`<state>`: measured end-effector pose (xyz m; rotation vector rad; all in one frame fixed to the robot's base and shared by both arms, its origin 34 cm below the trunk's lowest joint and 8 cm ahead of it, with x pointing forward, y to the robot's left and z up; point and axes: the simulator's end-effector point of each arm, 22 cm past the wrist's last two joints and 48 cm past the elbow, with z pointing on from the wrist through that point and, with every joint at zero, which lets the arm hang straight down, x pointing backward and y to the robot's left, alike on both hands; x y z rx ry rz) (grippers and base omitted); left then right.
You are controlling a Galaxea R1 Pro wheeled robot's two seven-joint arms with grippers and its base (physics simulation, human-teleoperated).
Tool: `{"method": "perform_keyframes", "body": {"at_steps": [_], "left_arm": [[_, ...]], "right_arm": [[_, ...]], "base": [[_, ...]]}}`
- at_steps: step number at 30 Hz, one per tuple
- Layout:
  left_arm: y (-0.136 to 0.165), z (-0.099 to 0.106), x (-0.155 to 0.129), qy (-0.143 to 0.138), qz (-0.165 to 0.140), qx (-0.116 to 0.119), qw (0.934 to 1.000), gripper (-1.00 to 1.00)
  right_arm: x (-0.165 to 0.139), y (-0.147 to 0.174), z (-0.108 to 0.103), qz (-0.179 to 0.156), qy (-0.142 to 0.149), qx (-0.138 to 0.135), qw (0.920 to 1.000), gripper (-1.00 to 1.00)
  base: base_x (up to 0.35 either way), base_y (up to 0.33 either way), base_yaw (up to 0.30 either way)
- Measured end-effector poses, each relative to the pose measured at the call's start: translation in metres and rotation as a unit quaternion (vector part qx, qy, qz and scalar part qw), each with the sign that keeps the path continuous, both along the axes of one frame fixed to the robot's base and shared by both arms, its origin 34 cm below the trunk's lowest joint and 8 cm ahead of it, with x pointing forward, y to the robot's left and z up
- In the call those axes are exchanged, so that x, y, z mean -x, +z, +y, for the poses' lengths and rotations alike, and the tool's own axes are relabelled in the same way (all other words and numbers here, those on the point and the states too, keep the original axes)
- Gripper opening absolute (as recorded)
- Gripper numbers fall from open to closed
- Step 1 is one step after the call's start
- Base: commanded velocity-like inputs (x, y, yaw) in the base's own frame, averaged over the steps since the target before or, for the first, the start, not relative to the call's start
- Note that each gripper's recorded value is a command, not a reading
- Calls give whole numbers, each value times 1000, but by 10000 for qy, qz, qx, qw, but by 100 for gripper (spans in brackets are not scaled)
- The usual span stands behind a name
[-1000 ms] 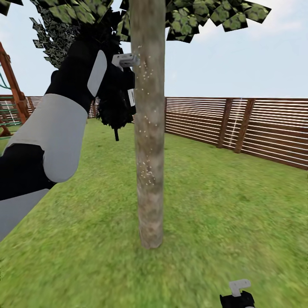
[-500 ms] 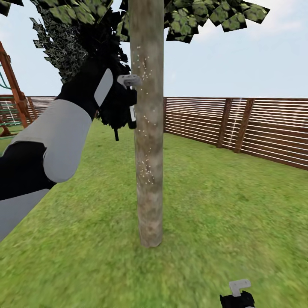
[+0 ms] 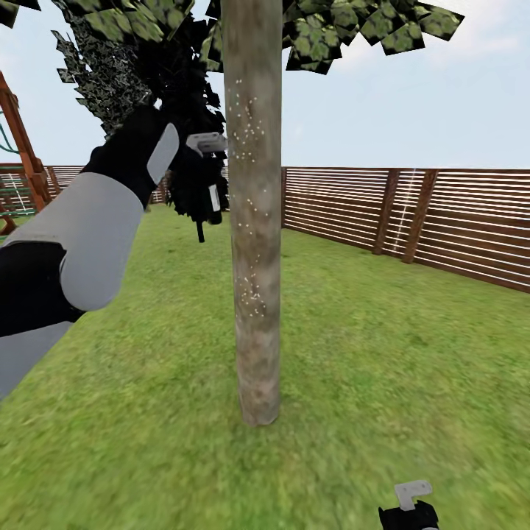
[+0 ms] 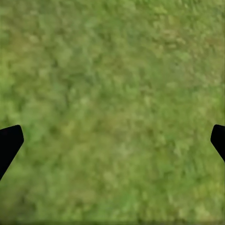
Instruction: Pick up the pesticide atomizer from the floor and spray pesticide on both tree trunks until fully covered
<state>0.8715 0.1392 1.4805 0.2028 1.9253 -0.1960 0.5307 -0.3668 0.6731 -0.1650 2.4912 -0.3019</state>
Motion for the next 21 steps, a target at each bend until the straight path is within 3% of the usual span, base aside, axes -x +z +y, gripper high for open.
{"method": "perform_keyframes", "body": {"at_steps": [7,14,21], "left_arm": [[-1,-24,3,-163,-15,-25,9999,-100],[-20,-27,0,-184,191,-60,9996,-100],[-19,-32,1,-245,167,-39,9996,-100]], "right_arm": [[0,0,0,0,0,0,10000,100],[0,0,0,0,0,0,10000,100],[0,0,0,0,0,0,10000,100]], "base": [[0,0,0],[0,0,0],[0,0,0]]}}
